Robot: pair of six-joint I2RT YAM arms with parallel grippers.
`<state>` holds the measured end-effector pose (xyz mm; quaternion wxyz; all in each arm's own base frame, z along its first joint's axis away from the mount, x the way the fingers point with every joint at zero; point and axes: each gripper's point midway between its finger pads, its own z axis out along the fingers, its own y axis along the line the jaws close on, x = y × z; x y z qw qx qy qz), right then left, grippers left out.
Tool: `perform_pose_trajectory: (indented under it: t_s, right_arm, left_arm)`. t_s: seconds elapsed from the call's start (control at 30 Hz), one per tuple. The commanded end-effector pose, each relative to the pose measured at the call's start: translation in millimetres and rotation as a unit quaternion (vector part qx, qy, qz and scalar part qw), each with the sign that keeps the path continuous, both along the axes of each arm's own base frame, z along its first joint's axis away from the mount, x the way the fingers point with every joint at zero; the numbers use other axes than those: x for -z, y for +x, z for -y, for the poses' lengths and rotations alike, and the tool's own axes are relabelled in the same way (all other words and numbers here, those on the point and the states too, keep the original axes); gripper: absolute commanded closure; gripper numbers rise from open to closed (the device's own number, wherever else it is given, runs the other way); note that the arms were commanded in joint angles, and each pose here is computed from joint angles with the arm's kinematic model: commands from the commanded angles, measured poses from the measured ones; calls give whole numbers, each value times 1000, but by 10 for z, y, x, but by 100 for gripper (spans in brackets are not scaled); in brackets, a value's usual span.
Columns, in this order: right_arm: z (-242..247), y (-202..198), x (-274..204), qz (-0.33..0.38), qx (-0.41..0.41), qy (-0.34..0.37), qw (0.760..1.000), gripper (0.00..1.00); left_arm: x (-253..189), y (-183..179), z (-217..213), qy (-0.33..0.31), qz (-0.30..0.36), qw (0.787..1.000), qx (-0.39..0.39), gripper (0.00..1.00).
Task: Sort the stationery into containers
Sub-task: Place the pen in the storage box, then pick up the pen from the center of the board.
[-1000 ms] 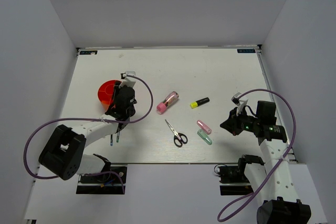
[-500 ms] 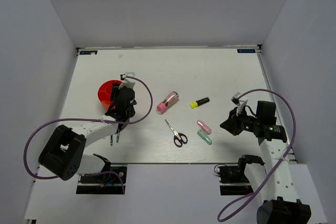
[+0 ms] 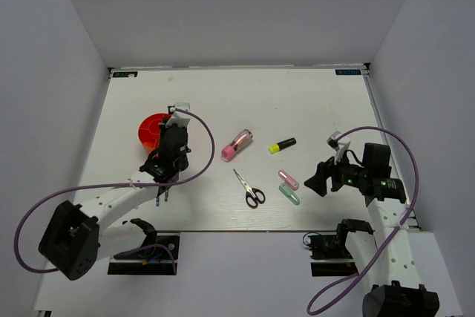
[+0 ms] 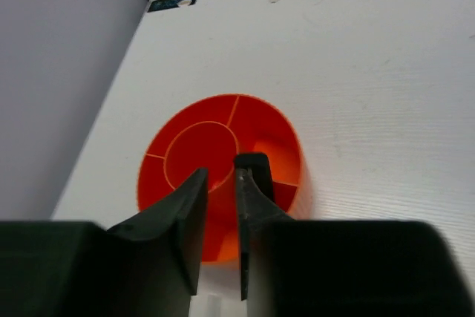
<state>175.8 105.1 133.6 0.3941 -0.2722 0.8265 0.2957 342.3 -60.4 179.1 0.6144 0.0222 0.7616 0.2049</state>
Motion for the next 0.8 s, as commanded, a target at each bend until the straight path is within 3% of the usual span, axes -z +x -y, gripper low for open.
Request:
perform_pose_trajectory:
  t_s: [0.0,0.03,0.07,0.13,0.17,0.2,0.3,0.37,0.43,0.47,0.57,0.67,0.73,0.77]
  right_arm:
    - [-26,8,-115,16,-9,5,1000,18]
    - [-21,10,-107,14,-7,3,1000,18]
    - [-18,15,-100,13,-5,3,1000,18]
    - [-1,42,-93,14,1,0,1000,20]
    - [-1,58,-99,14,1,-1,1000,22]
    - [4,71,-92,10,2,-1,1000,29]
    - [-5,114,-124,1,0,3,1000,43]
    - [11,184,-227,22,-6,-5,1000,48]
    - [29,274,-264,46,-34,-25,998,48]
    - [24,285,-314,54,-46,-27,997,46]
    - [-54,227,-261,102,-177,-47,978,31]
    - [-43,307,-169,214,-307,-103,922,22]
    - [-54,356,-110,206,-338,-99,913,22]
    - [-56,469,-196,244,-363,-114,892,22]
  left_arm:
    - [-390,-137,28,-49,25,998,7,74]
    - [-403,-159,58,-62,22,998,16,78]
    - [-230,-272,34,-53,-25,998,22,81]
    - [-375,-356,121,-127,-12,991,38,82]
    - [-156,-498,163,-118,-72,988,63,81]
    - [-292,-540,207,-150,-65,984,72,64]
    - [-142,-815,353,-173,-144,967,124,31]
    - [24,-1037,463,-184,-207,948,160,22]
    - [71,-1216,584,-201,-242,928,201,15]
    - [122,-1388,684,-215,-273,907,237,15]
    - [181,-1560,747,-224,-293,889,271,13]
    - [317,-1705,775,-223,-309,874,301,12]
    - [433,-1759,809,-227,-313,867,314,12]
    - [449,-1766,816,-230,-311,866,316,11]
